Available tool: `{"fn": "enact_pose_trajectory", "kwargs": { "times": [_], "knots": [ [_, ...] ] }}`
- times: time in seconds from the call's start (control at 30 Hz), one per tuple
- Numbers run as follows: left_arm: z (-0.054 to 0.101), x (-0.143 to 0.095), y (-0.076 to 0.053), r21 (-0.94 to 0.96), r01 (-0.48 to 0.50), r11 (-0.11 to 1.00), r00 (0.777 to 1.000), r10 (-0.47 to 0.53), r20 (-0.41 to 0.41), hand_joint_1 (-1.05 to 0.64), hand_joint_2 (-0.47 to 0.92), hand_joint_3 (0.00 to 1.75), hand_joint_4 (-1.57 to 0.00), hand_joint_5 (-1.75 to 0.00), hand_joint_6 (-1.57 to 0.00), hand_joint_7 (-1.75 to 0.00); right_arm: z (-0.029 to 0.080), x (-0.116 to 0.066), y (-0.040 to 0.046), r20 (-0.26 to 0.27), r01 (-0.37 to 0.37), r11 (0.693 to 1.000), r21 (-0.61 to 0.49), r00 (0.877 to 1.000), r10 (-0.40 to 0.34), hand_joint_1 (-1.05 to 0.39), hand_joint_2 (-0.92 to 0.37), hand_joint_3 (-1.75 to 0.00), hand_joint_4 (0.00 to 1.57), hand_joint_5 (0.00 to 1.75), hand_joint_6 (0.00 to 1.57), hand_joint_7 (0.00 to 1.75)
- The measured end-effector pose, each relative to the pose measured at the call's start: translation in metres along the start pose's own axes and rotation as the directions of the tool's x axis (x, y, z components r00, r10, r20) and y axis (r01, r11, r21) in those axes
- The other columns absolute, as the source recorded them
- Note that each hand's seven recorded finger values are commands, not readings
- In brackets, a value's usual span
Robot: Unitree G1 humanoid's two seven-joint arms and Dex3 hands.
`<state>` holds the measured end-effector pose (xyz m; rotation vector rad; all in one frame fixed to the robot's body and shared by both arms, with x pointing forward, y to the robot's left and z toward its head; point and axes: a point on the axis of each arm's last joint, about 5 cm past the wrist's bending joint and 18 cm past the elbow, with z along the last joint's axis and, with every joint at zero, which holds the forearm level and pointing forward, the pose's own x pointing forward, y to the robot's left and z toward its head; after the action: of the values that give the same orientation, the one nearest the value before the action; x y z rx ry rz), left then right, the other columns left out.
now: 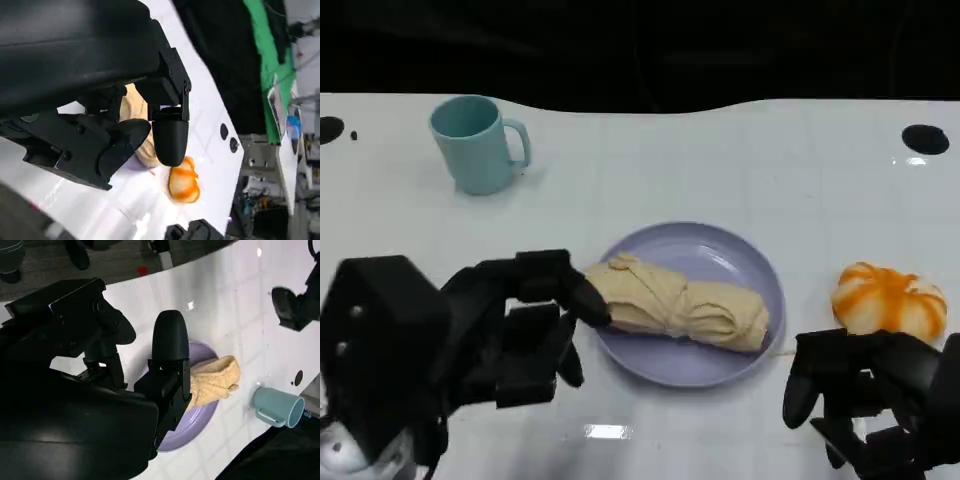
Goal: Grasp the towel on the left side of the plate with the left hand and place it into the plate.
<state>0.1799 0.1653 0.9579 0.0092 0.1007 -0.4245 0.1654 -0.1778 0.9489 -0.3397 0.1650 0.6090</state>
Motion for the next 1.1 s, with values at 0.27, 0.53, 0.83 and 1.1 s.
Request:
{"fn": "enact_pose_trajectory", "kwargs": {
  "times": [0.27, 0.53, 0.83, 1.1],
  "knots": [
    [-0.008, -0.008, 0.000, -0.134, 0.033, 0.990, 0.994, -0.047, -0.102, -0.10, 0.50, 1.34, -0.82, -1.75, -0.72, -1.69, -0.001, -0.001, -0.0028, -0.001, 0.003, 1.000, 0.008, 1.000, -0.003, 0.07, -0.59, -1.08, 0.69, 1.68, 0.67, 1.44],
    [-0.020, 0.001, 0.011, -0.309, 0.004, 0.951, 0.977, -0.069, -0.200, -0.10, 0.52, 1.37, -0.82, -1.75, -0.69, -1.75, -0.001, -0.002, -0.0036, -0.004, 0.005, 1.000, 0.005, 1.000, -0.005, 0.07, -0.60, -1.07, 0.69, 1.68, 0.67, 1.43],
    [-0.018, 0.002, 0.015, -0.375, 0.011, 0.927, 0.972, -0.098, -0.213, -0.10, 0.53, 1.38, -0.84, -1.75, -0.70, -1.75, -0.003, -0.001, -0.0043, -0.012, 0.006, 1.000, 0.006, 1.000, -0.006, 0.07, -0.59, -1.08, 0.69, 1.70, 0.68, 1.43],
    [-0.018, 0.001, 0.019, -0.354, 0.008, 0.935, 0.968, -0.096, -0.232, -0.10, 0.52, 1.37, -0.84, -1.75, -0.71, -1.75, -0.003, -0.001, -0.0042, -0.010, 0.010, 1.000, 0.001, 1.000, -0.010, 0.07, -0.59, -1.08, 0.69, 1.69, 0.67, 1.43]
  ]
}}
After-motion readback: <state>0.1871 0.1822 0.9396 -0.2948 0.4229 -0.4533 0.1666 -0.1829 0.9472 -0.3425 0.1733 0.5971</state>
